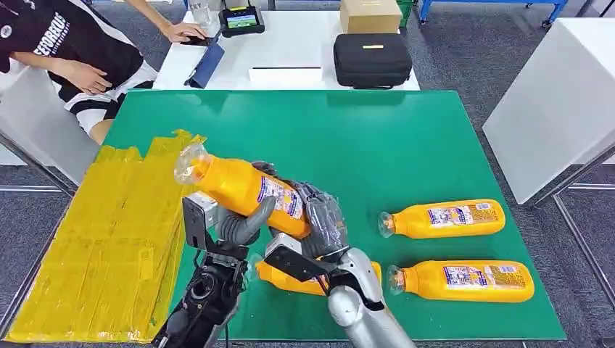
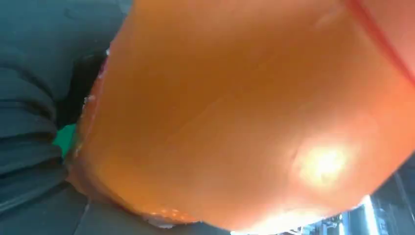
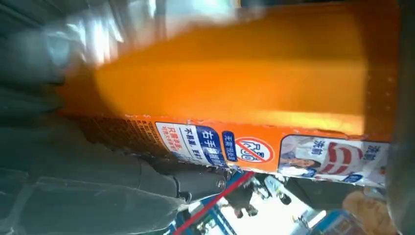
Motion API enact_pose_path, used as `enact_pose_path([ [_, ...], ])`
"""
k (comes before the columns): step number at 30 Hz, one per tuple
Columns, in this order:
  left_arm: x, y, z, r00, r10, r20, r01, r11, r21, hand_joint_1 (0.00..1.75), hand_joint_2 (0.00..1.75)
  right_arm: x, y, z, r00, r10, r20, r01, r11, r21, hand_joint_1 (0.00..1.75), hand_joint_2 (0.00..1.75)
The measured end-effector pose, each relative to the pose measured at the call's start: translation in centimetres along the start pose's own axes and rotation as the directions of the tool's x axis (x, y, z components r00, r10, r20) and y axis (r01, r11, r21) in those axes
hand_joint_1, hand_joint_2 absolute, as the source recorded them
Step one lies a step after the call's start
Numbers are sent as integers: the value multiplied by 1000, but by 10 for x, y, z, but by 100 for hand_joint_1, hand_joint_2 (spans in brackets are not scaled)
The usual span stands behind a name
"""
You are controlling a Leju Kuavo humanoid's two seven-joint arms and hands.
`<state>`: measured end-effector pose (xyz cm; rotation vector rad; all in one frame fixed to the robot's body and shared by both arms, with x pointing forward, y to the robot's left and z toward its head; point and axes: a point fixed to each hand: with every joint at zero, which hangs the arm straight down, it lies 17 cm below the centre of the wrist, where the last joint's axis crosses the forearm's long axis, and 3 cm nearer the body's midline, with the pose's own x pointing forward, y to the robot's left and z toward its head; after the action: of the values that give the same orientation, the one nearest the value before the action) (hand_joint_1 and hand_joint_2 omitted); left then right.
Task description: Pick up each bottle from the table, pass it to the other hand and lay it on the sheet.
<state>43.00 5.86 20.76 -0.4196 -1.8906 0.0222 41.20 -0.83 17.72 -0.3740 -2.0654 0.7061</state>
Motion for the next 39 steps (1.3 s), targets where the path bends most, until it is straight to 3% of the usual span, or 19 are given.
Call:
enact_pose_path([
  [4, -2, 1, 6, 1000, 8, 3, -8, 1000, 8, 175, 175, -1, 3, 7, 1000, -3, 7, 3, 1000, -2, 173, 175],
  [5, -3, 2, 6, 1000, 8, 2, -8, 1000, 9, 175, 175, -2, 4, 8, 1000, -2, 6, 2, 1000, 0, 161, 175],
  [6, -3, 2, 7, 1000, 10, 1, -10, 1000, 10, 175, 175, -3, 4, 8, 1000, -4, 4, 4, 1000, 1, 19, 175],
  [7, -3, 2, 7, 1000, 12, 2, -12, 1000, 11, 175, 175, -3, 4, 8, 1000, -6, 3, 6, 1000, 1, 0, 175],
  [12, 7, 14, 1, 999, -10, 38, 8, 998, 56, 175, 175, -5, 0, 10, 997, -74, -8, 73, 997, -23, 0, 175],
  [15, 30, 38, -4, 957, -252, 144, 229, 960, 161, 175, 175, -9, -10, 12, 988, -151, -21, 150, 987, -56, 0, 175],
  [17, 53, 48, -2, 825, -523, 215, 468, 845, 260, 175, 175, -8, -21, 14, 975, -220, -22, 217, 972, -85, 0, 175],
  [19, 69, 50, 0, 684, -686, 248, 610, 724, 322, 175, 175, -6, -35, 15, 967, -254, -8, 251, 961, -119, 0, 175],
  [24, 80, 42, -1, 271, -922, 276, 853, 363, 374, 175, 175, -1, -66, 15, 958, -286, 22, 285, 940, -190, 0, 175],
  [28, 81, 55, -6, 150, -965, 217, 889, 228, 396, 175, 175, 3, -83, 12, 957, -286, 46, 289, 931, -221, 0, 175],
  [30, 78, 63, -14, -24, -989, 145, 918, 36, 396, 175, 175, 4, -90, 12, 954, -295, 51, 299, 924, -237, 0, 175],
  [32, 77, 93, -32, -146, -989, -20, 910, -142, 389, 175, 175, 4, -101, 10, 949, -308, 61, 313, 913, -261, 0, 175],
  [33, 73, 111, -45, -156, -981, -116, 913, -188, 362, 175, 175, 6, -106, 8, 948, -312, 70, 319, 909, -267, 0, 175],
  [35, 60, 130, -61, -177, -960, -218, 922, -239, 305, 175, 175, 10, -111, 5, 944, -318, 86, 330, 906, -265, 0, 175],
  [36, 44, 130, -65, -225, -951, -211, 925, -276, 260, 175, 175, 11, -113, 5, 944, -317, 91, 330, 905, -268, 0, 175],
  [39, -2, 122, -72, -376, -925, -47, 914, -379, 143, 175, 175, 13, -118, 3, 945, -312, 103, 328, 905, -271, 0, 175],
])
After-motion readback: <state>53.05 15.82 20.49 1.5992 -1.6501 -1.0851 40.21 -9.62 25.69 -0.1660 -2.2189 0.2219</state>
